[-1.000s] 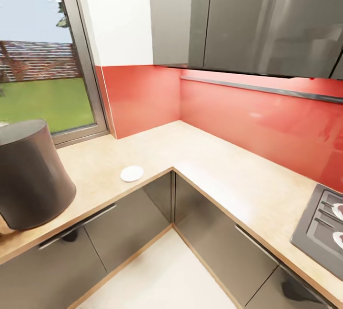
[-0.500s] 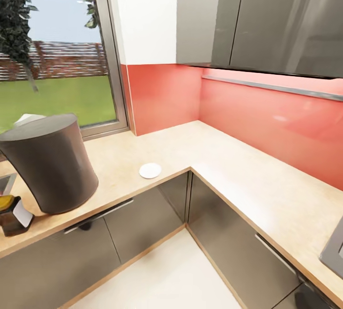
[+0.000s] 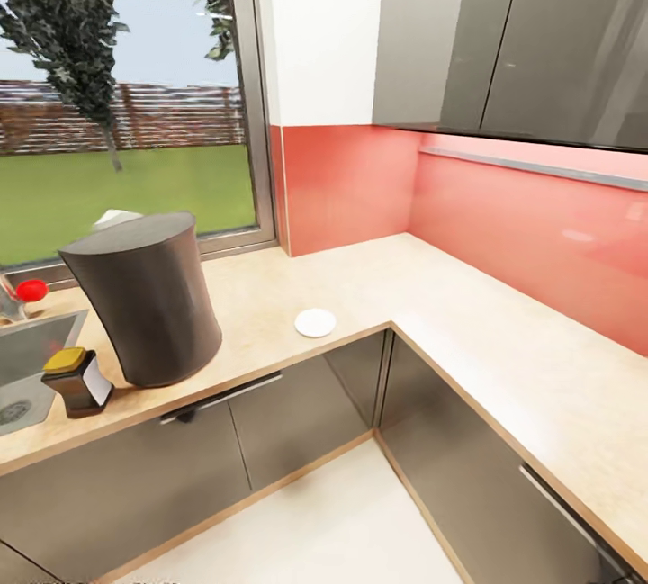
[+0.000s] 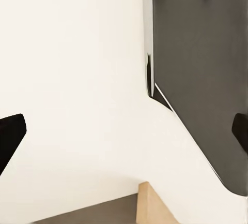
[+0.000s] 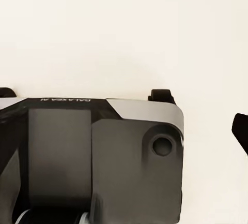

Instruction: Set up a coffee station on the kitchen countertop: keep the coffee maker on the countertop, move the bottle of coffee from the kitchen shelf to the counter next to the coffee maker, place a paper coffee filter on top of the coffee maker, put the saucer next to the coffee maker with the coffee cup on the saucer, and place the electric kettle next to the coffee maker.

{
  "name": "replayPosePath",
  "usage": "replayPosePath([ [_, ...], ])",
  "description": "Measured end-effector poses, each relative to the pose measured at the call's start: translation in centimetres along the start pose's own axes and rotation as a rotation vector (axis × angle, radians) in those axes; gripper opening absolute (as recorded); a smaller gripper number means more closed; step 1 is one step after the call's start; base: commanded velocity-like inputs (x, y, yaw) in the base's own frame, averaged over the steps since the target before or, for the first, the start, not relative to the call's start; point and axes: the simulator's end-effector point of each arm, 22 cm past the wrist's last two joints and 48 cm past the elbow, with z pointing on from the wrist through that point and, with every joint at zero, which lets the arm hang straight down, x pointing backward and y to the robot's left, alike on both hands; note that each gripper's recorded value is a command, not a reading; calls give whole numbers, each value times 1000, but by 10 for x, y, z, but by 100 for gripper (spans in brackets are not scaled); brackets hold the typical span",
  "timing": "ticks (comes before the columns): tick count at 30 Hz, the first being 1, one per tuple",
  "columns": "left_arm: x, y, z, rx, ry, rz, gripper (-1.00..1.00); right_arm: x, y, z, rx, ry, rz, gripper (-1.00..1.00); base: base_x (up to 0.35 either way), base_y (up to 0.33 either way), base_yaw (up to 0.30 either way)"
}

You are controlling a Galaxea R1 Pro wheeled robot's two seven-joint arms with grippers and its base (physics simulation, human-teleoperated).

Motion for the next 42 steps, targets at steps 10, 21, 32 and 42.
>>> replayPosePath([
  [10,-2,0,0,1,-4,1,100,-1,-1,0,0,-2,-3,100,0,0,22],
  [21,-156,-32,-15,97,-265,-14,100,-18,11,-2,-25,-38,-13,100,0,0,0],
  [32,-348,-20,-70,136,-421,-5,100,-86,44,-17,-93,-184,-19,100,0,0,0],
  [42,-484,-61,-176,457,-505,86,100,-164,79,-51,-173,-357,-25,100,0,0,0],
])
